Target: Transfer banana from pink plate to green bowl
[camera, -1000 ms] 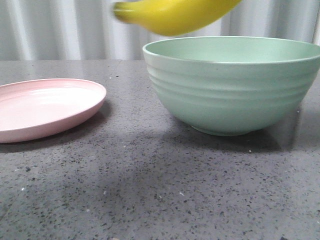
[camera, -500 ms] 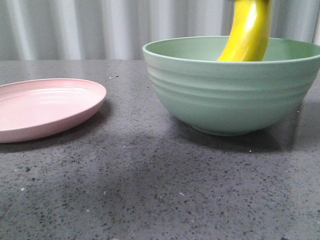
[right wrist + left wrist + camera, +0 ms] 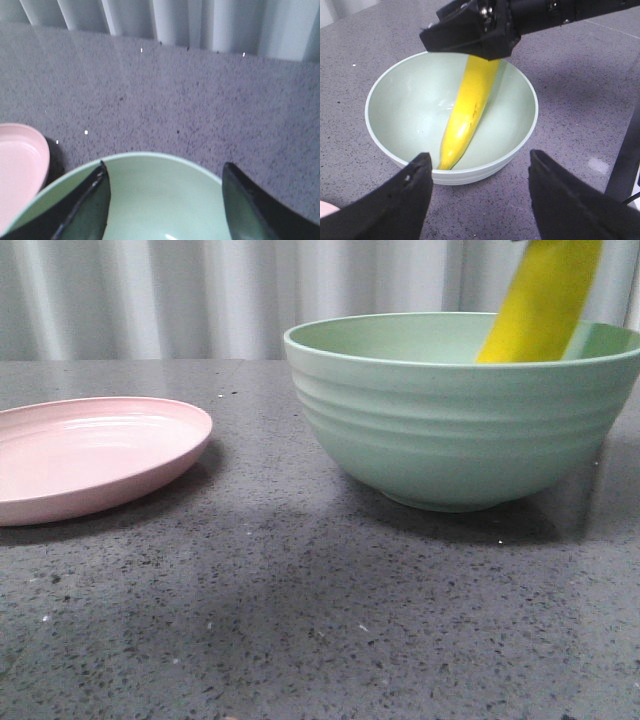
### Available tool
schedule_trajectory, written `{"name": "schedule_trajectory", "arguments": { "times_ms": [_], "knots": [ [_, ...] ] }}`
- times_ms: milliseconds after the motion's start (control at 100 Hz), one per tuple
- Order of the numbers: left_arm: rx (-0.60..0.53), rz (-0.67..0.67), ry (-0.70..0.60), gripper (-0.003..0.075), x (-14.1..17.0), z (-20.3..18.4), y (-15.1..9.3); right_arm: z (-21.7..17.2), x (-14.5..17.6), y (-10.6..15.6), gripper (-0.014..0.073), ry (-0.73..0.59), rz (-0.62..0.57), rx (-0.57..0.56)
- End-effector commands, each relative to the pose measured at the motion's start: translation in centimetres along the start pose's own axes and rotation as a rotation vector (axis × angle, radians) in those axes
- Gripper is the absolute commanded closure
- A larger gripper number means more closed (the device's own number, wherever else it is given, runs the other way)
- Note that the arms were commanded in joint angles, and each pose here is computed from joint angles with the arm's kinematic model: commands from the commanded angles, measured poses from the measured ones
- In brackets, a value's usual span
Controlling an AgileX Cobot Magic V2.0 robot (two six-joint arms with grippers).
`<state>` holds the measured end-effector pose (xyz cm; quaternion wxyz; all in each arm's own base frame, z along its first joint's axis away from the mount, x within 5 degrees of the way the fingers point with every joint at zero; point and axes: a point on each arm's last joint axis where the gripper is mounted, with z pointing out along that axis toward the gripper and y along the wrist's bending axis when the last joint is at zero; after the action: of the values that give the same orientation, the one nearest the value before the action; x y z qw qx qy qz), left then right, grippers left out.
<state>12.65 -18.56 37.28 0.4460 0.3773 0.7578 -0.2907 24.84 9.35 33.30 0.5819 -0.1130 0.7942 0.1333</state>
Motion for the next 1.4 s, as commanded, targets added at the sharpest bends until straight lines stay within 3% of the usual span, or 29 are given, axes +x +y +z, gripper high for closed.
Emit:
{"name": "schedule_trajectory", "arguments": {
  "times_ms": [0, 220, 340, 410, 530, 560, 870, 1140, 1390],
  "knots": [
    [-0.003, -0.01, -0.126, 0.0331, -1.9, -1.2, -0.1, -1.8, -3.2, -0.1, 0.0188, -0.213, -0.025, 0.015],
    [-0.01, -0.003, -0.149, 0.0331, -2.1, -1.2, 0.0, -5.4, -5.1, 0.1, 0.0188, -0.339, -0.053, 0.011],
    [-0.01, -0.003, -0.149, 0.0372, -2.1, -1.2, 0.0, -7.1, -5.0, 0.3, 0.0212, -0.3, -0.055, -0.003],
    [-0.01, -0.003, -0.149, 0.0496, -2.1, -1.2, 0.0, -8.0, -4.7, 0.4, 0.0312, -0.254, -0.056, -0.012],
    [-0.004, -0.02, -0.152, 0.0729, -2.1, -1.2, -0.1, -9.2, -3.8, 0.6, 0.0595, -0.144, -0.061, -0.031],
    [0.002, -0.032, -0.153, 0.0738, -2.1, -1.2, -0.1, -9.5, -3.6, 0.6, 0.0666, -0.119, -0.064, -0.034],
    [0.021, -0.046, -0.134, 0.0741, -0.1, -0.6, -0.4, -13.6, -1.2, 0.5, 0.066, -0.162, -0.067, -0.041],
    [0.03, -0.042, -0.3, 0.0741, 4.7, -1.9, -0.7, -16.3, 3.7, 0.0, 0.066, -0.246, -0.065, -0.033],
    [0.025, -0.042, -0.318, 0.0741, 10.2, -3.5, -0.1, -18.1, 8.7, -0.5, 0.066, -0.373, -0.07, -0.02]
  ]
}}
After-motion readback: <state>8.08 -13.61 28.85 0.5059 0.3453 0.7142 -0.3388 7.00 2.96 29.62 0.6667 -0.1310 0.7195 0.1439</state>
